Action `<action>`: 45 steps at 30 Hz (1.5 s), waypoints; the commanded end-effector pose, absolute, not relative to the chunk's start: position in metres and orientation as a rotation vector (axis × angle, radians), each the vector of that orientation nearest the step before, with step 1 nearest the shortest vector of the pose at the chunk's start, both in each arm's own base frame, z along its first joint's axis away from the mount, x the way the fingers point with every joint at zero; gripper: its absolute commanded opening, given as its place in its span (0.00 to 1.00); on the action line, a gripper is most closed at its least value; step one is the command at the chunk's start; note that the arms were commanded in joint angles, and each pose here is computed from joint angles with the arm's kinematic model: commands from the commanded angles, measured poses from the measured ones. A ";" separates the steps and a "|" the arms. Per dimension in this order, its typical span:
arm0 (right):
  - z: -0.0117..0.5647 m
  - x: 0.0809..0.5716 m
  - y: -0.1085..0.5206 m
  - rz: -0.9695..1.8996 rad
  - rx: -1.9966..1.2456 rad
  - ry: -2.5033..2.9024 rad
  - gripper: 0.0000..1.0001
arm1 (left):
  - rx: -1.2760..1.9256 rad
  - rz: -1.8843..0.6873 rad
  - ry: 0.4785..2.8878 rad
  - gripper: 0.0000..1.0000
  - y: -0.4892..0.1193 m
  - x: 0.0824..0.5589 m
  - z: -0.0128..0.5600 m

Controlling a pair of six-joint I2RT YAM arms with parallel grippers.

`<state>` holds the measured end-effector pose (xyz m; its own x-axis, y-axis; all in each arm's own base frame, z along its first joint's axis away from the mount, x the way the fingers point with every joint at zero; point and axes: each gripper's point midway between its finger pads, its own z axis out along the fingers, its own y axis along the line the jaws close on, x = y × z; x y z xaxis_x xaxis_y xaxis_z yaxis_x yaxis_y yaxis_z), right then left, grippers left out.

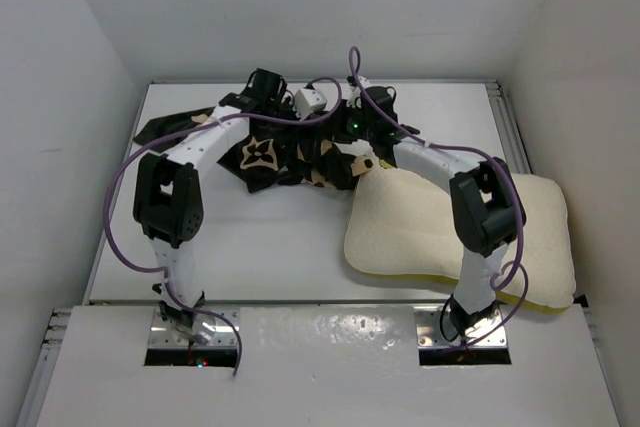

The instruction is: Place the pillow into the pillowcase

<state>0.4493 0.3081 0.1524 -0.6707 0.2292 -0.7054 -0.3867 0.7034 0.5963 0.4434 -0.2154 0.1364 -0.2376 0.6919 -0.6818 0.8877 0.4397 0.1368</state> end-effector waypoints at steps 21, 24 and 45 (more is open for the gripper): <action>0.172 0.461 0.097 0.562 -0.269 2.237 0.68 | 0.948 -0.410 2.074 0.00 -0.206 0.484 0.211; 0.132 0.431 0.091 0.582 -0.468 2.338 0.57 | 0.932 -0.377 2.069 0.00 -0.204 0.489 0.211; 0.019 0.385 0.100 0.490 -0.532 2.489 0.00 | 0.964 -0.289 2.111 0.00 -0.203 0.485 0.191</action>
